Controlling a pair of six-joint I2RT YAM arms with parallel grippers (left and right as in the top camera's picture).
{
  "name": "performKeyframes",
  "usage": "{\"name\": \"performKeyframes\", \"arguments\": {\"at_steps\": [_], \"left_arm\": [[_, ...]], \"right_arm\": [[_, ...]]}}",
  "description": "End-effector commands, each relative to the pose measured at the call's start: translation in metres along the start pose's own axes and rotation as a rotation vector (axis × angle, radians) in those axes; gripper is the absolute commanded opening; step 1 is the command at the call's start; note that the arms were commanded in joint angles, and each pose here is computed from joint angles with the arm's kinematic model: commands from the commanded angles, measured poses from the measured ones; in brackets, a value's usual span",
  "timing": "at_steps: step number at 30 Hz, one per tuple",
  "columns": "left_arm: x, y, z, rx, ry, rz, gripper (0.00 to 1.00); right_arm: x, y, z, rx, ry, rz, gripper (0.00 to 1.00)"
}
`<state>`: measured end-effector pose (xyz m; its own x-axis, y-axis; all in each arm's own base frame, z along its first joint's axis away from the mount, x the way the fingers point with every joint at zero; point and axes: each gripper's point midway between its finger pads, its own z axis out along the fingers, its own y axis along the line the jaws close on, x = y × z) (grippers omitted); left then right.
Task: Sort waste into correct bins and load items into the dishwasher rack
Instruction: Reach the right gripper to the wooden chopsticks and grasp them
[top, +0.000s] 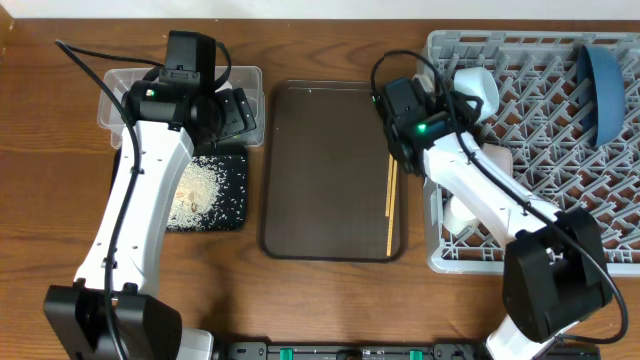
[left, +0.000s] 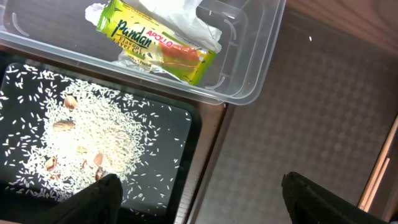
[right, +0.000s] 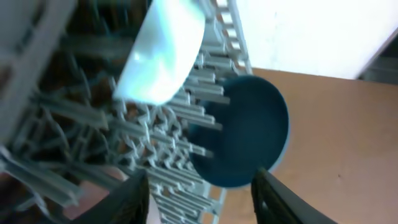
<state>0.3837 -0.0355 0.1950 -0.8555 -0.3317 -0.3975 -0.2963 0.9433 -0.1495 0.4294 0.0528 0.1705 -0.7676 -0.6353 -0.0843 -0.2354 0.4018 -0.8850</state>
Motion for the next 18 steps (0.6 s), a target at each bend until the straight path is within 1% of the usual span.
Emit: {"name": "performKeyframes", "arguments": {"at_steps": [1,2,3,4,5,6,8,9,10,13,15,18], "left_arm": [[-0.006,0.001,-0.009,0.002,-0.028,-0.003,0.85],[-0.006,0.001,-0.009,0.002,-0.028,-0.003,0.85],[-0.006,0.001,-0.009,0.002,-0.028,-0.003,0.85],[-0.006,0.001,-0.009,0.002,-0.028,-0.003,0.85],[-0.006,0.001,-0.009,0.002,-0.028,-0.003,0.85],[-0.006,0.001,-0.009,0.002,-0.028,-0.003,0.85],[-0.006,0.001,-0.009,0.002,-0.028,-0.003,0.85],[-0.006,0.001,-0.009,0.002,-0.028,-0.003,0.85],[-0.006,0.001,-0.009,0.002,-0.028,-0.003,0.85],[-0.006,0.001,-0.009,0.002,-0.028,-0.003,0.85],[-0.006,0.001,-0.009,0.002,-0.028,-0.003,0.85],[-0.006,0.001,-0.009,0.002,-0.028,-0.003,0.85]], "right_arm": [[-0.033,-0.022,-0.017,-0.08,-0.116,0.185,0.6],[-0.039,-0.029,-0.02,-0.104,-0.144,0.221,0.65],[-0.047,-0.035,-0.025,-0.135,-0.179,0.249,0.78],[-0.054,-0.039,-0.029,-0.168,-0.213,0.269,0.93],[-0.062,-0.041,-0.035,-0.212,-0.255,0.287,0.99],[-0.072,-0.039,-0.042,-0.263,-0.299,0.298,0.99],[-0.096,-0.019,-0.065,-0.449,-0.426,0.29,0.99],[-0.106,-0.006,-0.079,-0.553,-0.487,0.276,0.99],[-0.114,0.015,-0.101,-0.706,-0.558,0.249,0.99],[-0.117,0.056,-0.158,-1.052,-0.678,0.165,0.99],[-0.112,0.068,-0.185,-1.2,-0.719,0.129,0.99],[-0.105,0.08,-0.2,-1.296,-0.716,0.1,0.99]]}}
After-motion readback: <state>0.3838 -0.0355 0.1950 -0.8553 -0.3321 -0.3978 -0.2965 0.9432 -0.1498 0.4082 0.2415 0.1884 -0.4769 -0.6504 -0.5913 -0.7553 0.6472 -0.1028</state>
